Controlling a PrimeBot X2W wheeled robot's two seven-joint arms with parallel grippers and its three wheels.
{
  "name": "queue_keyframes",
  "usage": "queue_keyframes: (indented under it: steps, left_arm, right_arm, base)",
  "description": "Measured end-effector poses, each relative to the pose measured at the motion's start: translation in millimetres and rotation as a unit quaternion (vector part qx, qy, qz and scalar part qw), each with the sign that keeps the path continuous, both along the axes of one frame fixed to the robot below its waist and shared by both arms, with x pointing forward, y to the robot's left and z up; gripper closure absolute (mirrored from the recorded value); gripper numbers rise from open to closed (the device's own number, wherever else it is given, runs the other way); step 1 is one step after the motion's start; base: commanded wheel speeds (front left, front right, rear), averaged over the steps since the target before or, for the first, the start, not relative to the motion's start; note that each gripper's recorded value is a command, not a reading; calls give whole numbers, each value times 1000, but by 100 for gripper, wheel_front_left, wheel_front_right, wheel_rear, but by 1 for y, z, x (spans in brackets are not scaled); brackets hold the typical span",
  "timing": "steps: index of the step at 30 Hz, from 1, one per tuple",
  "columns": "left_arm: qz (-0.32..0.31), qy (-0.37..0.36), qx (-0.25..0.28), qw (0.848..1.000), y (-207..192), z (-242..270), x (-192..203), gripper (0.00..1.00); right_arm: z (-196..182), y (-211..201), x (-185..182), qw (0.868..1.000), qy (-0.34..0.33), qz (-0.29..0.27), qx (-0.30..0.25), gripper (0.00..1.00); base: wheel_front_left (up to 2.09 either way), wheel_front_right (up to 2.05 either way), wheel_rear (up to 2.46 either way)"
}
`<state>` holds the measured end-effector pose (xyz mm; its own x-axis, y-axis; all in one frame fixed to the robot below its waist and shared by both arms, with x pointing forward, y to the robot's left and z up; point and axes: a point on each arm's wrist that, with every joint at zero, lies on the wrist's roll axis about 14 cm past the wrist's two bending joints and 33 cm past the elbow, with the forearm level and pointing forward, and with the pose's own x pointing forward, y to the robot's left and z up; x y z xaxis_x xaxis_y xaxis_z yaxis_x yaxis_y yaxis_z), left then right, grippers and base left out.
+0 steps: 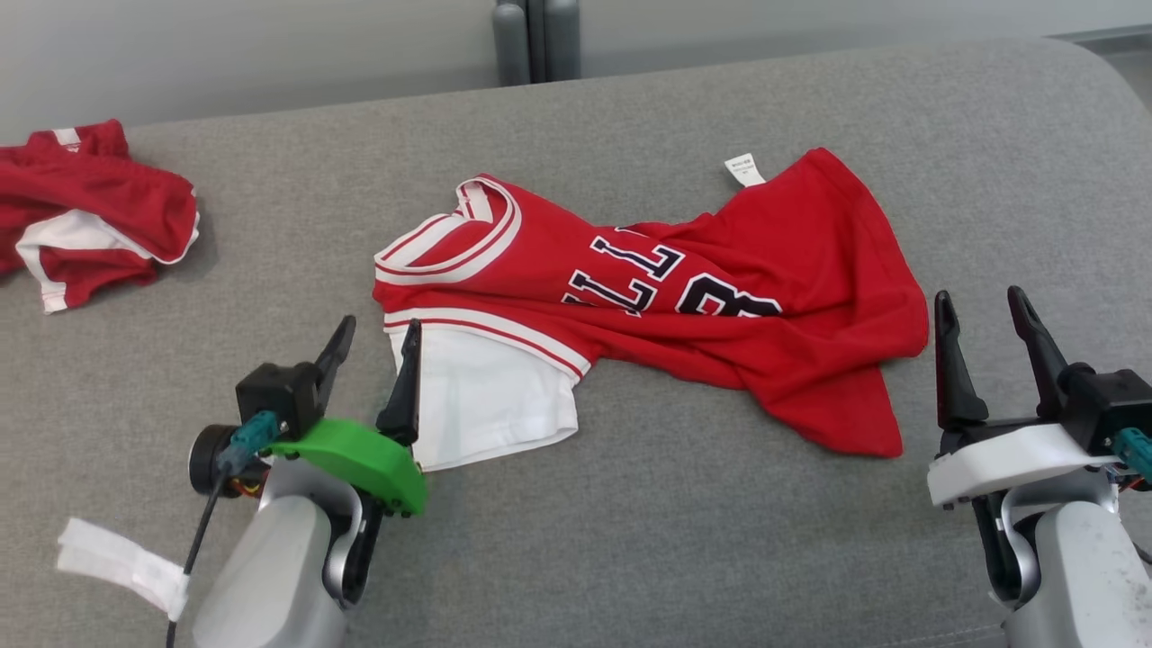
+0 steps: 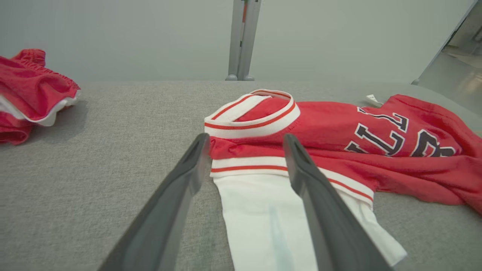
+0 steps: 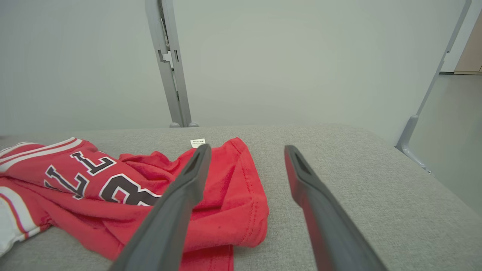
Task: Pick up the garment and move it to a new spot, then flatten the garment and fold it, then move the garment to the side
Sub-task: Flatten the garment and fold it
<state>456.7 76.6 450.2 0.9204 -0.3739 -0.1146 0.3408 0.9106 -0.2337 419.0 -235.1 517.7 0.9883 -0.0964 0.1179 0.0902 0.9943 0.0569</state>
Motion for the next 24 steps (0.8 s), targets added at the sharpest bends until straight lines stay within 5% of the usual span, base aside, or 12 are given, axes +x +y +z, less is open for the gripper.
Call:
queue_keyframes:
  steps: [24]
  left_arm:
    - [110,-40,-46,992,53,23,-85,0]
  right_arm:
    - [-8,55,-28,997,13,76,29,0]
  base:
    - [0,0,0]
